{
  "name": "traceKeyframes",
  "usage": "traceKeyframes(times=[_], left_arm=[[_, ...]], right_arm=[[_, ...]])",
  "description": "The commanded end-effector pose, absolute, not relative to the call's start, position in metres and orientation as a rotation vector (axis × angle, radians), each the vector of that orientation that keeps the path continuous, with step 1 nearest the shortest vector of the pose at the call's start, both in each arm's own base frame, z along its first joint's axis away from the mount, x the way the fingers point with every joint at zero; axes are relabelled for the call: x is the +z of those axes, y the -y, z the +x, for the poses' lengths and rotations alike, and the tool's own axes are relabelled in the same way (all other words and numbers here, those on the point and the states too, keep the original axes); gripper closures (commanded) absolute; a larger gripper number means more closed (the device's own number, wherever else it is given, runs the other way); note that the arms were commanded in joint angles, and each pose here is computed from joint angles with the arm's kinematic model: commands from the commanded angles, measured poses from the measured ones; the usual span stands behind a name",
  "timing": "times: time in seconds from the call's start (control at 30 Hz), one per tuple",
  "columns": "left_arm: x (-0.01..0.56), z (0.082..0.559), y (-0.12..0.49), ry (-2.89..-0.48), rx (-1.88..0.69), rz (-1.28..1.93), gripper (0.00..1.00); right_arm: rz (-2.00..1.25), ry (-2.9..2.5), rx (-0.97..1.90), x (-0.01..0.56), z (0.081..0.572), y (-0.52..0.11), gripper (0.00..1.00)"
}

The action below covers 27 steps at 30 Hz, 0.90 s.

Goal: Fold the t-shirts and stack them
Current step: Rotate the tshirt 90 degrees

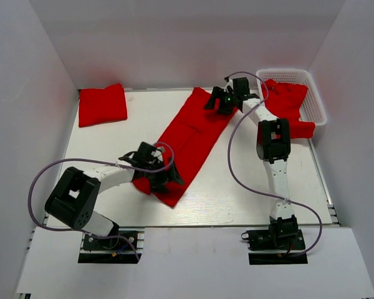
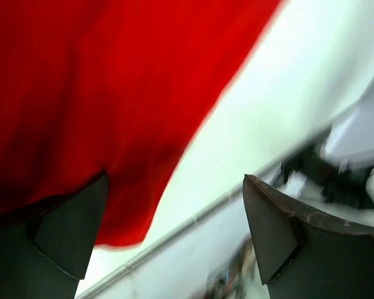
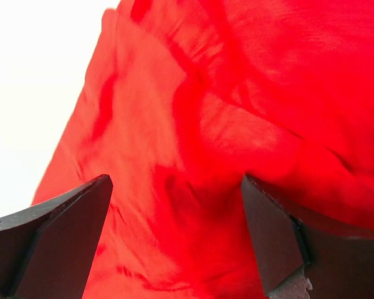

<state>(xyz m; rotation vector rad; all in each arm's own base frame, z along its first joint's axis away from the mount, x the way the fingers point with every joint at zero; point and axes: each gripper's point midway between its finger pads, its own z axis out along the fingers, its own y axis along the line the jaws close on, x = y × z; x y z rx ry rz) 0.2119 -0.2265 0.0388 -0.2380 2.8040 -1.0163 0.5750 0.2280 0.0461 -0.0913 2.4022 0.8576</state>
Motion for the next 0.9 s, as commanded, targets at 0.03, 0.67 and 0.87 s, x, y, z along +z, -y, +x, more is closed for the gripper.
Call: traceKeyframes(times=[0.03, 0.67, 0.87], left_arm=[[0.032, 0.128, 0.263, -3.081, -1.114, -0.02, 0.0], [0.174, 0.277, 0.227, -2.471, -0.175, 0.068, 0.0], [0.16, 0.325, 0.11, -2.314, 0.098, -0.334, 0.0]], right_arm=[[-0.138, -2.236, 1.057, 0.047, 0.601, -0.27, 0.1], [-0.385, -2.231, 0.717, 0.145, 0.544, -0.281, 0.1], [-0.323, -2.398, 0.558, 0.125, 0.51, -0.284, 0.1]])
